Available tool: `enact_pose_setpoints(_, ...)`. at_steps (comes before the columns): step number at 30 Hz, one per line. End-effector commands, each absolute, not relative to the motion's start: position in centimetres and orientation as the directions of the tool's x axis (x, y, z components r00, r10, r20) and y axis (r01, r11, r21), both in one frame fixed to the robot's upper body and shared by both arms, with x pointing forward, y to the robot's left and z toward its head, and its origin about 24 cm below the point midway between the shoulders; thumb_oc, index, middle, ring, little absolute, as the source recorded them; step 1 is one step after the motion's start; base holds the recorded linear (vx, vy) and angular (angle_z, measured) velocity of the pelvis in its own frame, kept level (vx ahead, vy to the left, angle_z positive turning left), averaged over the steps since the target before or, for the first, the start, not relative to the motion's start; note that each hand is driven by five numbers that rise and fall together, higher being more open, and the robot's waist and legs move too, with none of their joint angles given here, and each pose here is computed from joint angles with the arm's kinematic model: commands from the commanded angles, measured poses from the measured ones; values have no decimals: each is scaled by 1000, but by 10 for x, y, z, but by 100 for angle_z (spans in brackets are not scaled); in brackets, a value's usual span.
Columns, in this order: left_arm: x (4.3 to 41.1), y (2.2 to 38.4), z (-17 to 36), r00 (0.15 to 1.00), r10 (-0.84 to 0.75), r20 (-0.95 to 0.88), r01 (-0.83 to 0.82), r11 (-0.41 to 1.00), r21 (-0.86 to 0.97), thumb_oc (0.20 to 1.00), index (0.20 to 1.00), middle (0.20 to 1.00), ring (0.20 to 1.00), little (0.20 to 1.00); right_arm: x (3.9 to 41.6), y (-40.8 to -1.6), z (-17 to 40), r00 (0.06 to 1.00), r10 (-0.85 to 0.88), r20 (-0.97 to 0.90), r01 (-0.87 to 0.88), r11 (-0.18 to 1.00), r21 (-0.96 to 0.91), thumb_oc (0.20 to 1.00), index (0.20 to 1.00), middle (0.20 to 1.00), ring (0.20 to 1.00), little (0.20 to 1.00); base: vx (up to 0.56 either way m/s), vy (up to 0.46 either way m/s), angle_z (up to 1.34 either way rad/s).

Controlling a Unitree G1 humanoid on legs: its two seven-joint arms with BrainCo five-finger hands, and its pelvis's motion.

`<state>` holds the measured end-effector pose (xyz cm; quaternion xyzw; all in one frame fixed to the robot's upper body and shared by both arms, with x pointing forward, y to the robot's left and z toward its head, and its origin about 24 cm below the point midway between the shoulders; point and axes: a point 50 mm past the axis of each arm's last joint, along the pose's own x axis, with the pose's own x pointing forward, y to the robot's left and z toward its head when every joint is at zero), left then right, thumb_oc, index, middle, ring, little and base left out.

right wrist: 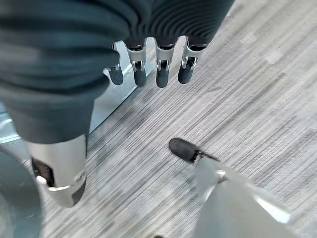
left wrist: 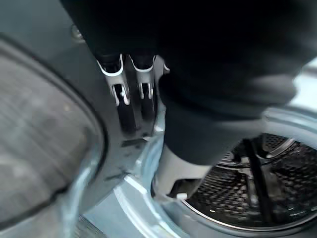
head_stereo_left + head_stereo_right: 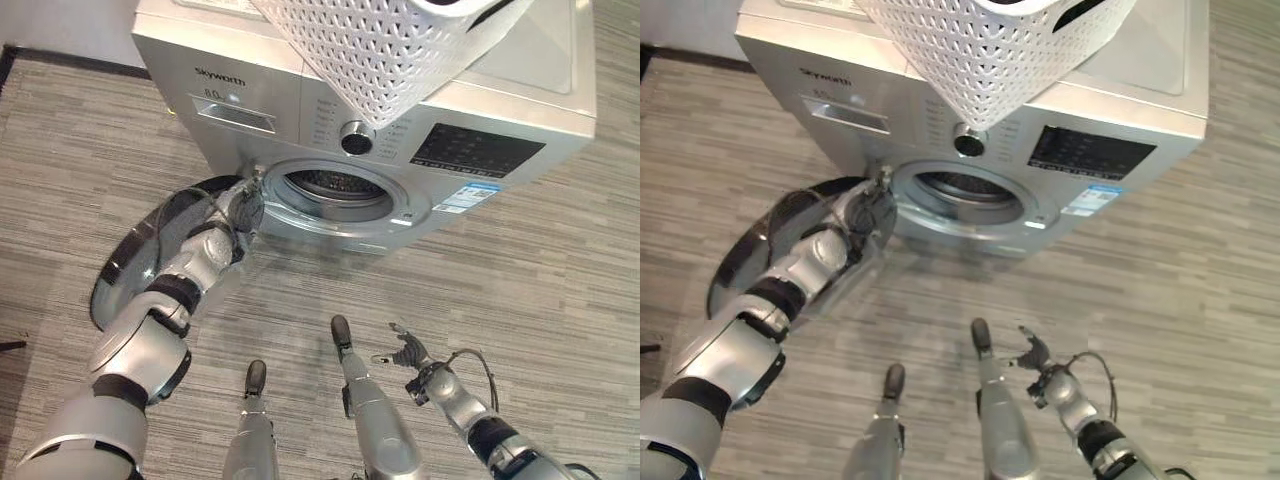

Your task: Grab the laundry basket,head to the washer,open it,put in the laundry and shut it.

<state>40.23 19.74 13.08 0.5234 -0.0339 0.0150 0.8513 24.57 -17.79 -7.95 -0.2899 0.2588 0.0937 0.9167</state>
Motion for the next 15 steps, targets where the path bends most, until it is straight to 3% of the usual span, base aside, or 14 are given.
enact_pose_setpoints(1, 395, 280, 188, 927, 248, 280, -348, 299, 888, 1000, 1000, 1000, 1000, 1000, 240, -192, -82, 852, -49, -522, -227, 863, -452, 1000, 1000, 1000, 1000, 1000, 0, 0, 0)
enact_pose_setpoints(11, 382, 292, 145, 957, 258, 129, -202, 282, 938, 1000, 1000, 1000, 1000, 1000, 226, -208, -92, 809, -97, -580, -216, 869, -446, 1000, 1000, 1000, 1000, 1000, 0, 0, 0)
enact_pose_setpoints(15, 374, 297, 136, 948, 284, 141, -232, 319, 919, 1000, 1000, 1000, 1000, 1000, 221, -213, -96, 792, -139, -594, -146, 902, -407, 1000, 1000, 1000, 1000, 1000, 1, 6, -3)
